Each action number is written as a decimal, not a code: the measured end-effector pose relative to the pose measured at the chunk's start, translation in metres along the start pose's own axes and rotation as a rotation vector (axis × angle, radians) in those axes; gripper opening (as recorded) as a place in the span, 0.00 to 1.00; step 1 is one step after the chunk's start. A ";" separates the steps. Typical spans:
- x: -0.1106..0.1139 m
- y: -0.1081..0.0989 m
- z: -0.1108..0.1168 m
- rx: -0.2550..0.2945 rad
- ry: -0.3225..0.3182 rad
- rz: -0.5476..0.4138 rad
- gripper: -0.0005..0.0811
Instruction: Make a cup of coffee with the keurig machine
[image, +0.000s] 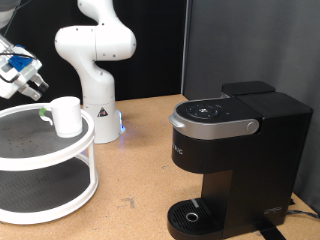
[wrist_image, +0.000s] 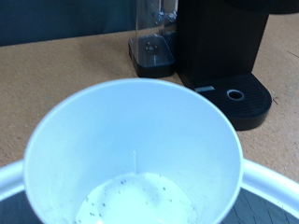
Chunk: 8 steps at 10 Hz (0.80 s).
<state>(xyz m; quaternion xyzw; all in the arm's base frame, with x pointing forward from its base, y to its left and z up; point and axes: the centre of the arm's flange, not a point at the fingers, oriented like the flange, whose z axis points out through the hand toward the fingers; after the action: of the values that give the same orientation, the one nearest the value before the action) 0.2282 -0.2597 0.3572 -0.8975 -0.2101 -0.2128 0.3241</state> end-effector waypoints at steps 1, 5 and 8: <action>-0.002 0.001 0.002 -0.011 0.000 0.003 0.64; -0.007 0.008 0.012 -0.043 -0.016 0.016 0.96; -0.012 0.014 0.023 -0.051 -0.047 0.019 0.99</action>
<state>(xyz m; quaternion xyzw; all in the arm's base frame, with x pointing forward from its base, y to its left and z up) 0.2310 -0.2571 0.3274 -0.9122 -0.2036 -0.1939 0.2982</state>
